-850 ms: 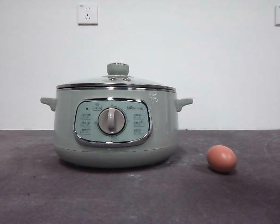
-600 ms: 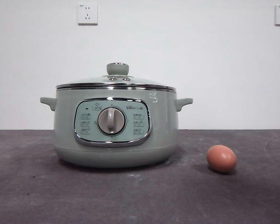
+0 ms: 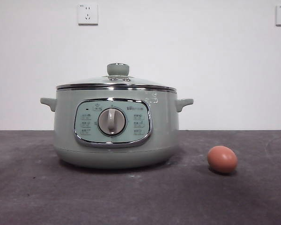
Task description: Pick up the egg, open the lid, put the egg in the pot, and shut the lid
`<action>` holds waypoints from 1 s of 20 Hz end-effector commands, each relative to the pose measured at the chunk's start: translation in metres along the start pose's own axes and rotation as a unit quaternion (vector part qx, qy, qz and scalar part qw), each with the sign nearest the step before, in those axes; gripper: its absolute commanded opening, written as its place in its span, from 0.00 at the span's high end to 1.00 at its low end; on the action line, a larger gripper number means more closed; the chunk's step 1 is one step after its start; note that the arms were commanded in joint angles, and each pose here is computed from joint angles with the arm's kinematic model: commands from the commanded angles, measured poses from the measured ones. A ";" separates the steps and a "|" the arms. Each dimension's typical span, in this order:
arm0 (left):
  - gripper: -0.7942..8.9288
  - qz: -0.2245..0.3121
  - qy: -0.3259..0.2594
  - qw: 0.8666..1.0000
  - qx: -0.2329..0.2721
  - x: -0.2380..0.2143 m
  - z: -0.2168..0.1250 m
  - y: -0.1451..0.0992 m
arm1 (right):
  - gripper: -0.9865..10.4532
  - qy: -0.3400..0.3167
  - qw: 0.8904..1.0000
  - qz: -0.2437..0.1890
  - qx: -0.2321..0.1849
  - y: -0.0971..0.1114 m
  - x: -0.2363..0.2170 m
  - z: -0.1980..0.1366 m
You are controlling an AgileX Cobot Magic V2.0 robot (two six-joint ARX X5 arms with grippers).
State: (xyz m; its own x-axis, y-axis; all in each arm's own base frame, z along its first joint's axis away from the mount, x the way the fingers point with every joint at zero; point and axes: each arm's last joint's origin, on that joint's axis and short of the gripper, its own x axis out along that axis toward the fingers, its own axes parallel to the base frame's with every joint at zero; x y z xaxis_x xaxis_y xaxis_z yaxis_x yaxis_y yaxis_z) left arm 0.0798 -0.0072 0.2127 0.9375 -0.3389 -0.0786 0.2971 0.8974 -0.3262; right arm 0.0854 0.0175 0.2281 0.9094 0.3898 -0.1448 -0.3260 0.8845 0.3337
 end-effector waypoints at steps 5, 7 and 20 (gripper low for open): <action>0.92 -0.061 0.062 0.996 0.019 -0.007 0.029 -0.016 | 0.92 0.102 0.993 0.020 -0.053 0.018 -0.004 0.045; 0.92 -0.080 0.088 0.993 0.026 -0.008 0.037 -0.020 | 0.92 0.144 0.987 0.024 -0.069 0.022 -0.004 0.057; 0.93 -0.142 0.260 0.955 0.017 -0.009 0.071 -0.036 | 0.92 0.358 0.931 0.016 -0.073 0.034 0.001 0.102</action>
State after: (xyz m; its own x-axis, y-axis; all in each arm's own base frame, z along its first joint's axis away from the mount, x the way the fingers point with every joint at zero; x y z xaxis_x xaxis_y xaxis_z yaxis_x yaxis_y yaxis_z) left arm 0.0740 -0.0160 0.2909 0.6055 -0.6528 -0.4552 0.5183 0.7575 -0.3970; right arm 0.1011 0.0218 0.3350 0.5121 0.4384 -0.7386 -0.4175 0.8786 0.2319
